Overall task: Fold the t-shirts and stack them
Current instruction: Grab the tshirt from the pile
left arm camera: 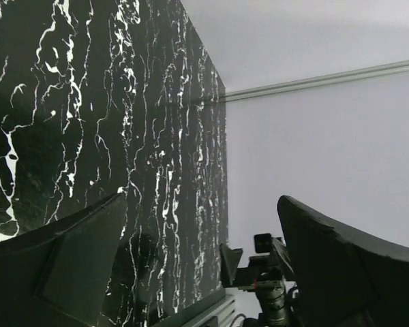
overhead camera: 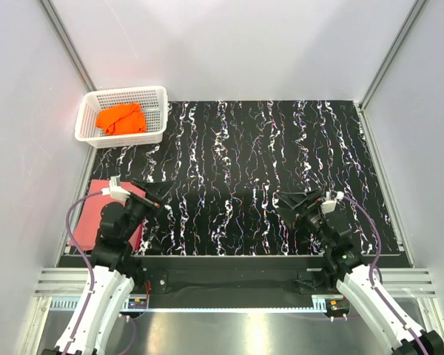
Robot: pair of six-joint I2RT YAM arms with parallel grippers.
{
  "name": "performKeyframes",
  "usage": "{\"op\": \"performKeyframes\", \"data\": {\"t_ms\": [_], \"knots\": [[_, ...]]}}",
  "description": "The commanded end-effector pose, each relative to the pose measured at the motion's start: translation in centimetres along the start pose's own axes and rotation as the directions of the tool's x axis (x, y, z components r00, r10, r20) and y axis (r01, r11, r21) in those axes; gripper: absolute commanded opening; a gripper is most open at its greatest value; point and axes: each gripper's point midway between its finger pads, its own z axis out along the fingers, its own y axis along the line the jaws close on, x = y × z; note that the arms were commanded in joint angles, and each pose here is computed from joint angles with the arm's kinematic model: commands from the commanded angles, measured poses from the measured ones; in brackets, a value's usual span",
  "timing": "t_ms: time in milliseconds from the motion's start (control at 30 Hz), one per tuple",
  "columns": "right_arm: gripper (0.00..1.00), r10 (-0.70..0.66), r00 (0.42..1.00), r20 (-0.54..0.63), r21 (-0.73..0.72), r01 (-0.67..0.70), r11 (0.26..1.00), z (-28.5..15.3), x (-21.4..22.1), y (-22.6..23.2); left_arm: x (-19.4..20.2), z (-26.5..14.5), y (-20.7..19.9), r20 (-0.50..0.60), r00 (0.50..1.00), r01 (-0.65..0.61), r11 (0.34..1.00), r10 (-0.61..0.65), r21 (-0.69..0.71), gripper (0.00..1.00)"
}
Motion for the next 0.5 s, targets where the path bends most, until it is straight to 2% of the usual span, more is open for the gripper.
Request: {"op": "performKeyframes", "data": {"t_ms": [0, 33, 67, 100, 133, 167, 200, 233, 267, 300, 333, 367, 400, 433, 467], "knots": [[1.00, -0.113, 0.992, 0.063, -0.054, 0.116, 0.992, -0.2, -1.1, 2.2, -2.4, -0.6, -4.6, 0.082, 0.984, -0.163, 0.984, 0.157, 0.072, 0.99], [1.00, -0.147, 0.987, 0.066, -0.070, 0.151, 0.986, -0.3, -1.1, 3.1, -3.2, -0.6, -5.3, 0.116, 0.979, -0.177, 0.981, 0.168, 0.072, 0.99], [1.00, -0.177, 0.982, 0.064, -0.069, 0.182, 0.981, -0.3, -1.1, 3.5, -4.6, -0.1, -4.8, 0.170, 0.966, -0.200, 0.980, 0.196, 0.012, 0.99], [1.00, -0.233, 0.971, 0.056, -0.055, 0.236, 0.970, -0.4, -1.0, 3.4, -6.0, -0.3, -6.5, 0.218, 0.952, -0.218, 0.976, 0.213, 0.000, 0.99], [1.00, -0.265, 0.962, 0.058, -0.073, 0.269, 0.960, -0.5, -1.0, 4.7, -7.1, 0.7, -5.7, 0.227, 0.948, -0.210, 0.974, 0.224, -0.084, 0.99], [1.00, -0.317, 0.947, 0.052, -0.060, 0.320, 0.946, -0.4, -1.0, 4.7, -8.7, 0.9, -4.6, 0.252, 0.922, -0.247, 0.949, 0.292, -0.198, 0.99], [1.00, -0.330, 0.943, 0.046, -0.029, 0.332, 0.943, -0.4, -1.1, 4.3, -10.7, 0.7, -7.9, 0.291, 0.896, -0.285, 0.937, 0.335, -0.203, 0.99], [1.00, -0.345, 0.938, 0.044, -0.018, 0.346, 0.938, -0.2, -1.2, 5.0, -11.2, 2.3, -5.4, 0.217, 0.905, -0.279, 0.896, 0.365, -0.345, 0.99], [1.00, -0.376, 0.926, 0.040, -0.007, 0.377, 0.926, -0.2, -1.3, 5.0, -12.8, 2.7, -5.6, 0.208, 0.882, -0.317, 0.860, 0.423, -0.401, 0.99], [1.00, -0.397, 0.917, 0.034, -0.011, 0.397, 0.918, -0.2, -1.3, 5.7, -14.6, 3.2, -8.9, 0.227, 0.858, -0.358, 0.853, 0.461, -0.380, 0.99], [1.00, -0.410, 0.912, 0.022, 0.005, 0.410, 0.912, 0.2, -1.3, 5.5, -15.3, 5.2, -7.0, 0.148, 0.864, -0.373, 0.809, 0.481, -0.455, 0.99], [1.00, -0.435, 0.900, 0.019, 0.008, 0.435, 0.900, 0.3, -1.4, 5.7, -17.1, 5.6, -7.0, 0.138, 0.844, -0.394, 0.774, 0.518, -0.495, 0.99], [1.00, -0.442, 0.897, 0.000, 0.032, 0.442, 0.897, 0.4, -1.3, 5.5, -19.2, 6.1, -9.8, 0.170, 0.822, -0.412, 0.774, 0.543, -0.481, 0.99], [1.00, -0.458, 0.889, -0.019, 0.050, 0.458, 0.887, 0.8, -1.3, 5.1, -20.0, 8.2, -7.5, 0.090, 0.828, -0.427, 0.726, 0.553, -0.539, 0.99], [1.00, -0.464, 0.885, -0.033, 0.056, 0.465, 0.884, 1.0, -1.2, 4.9, -21.5, 9.0, -10.0, 0.108, 0.804, -0.459, 0.725, 0.585, -0.514, 0.99]]}}
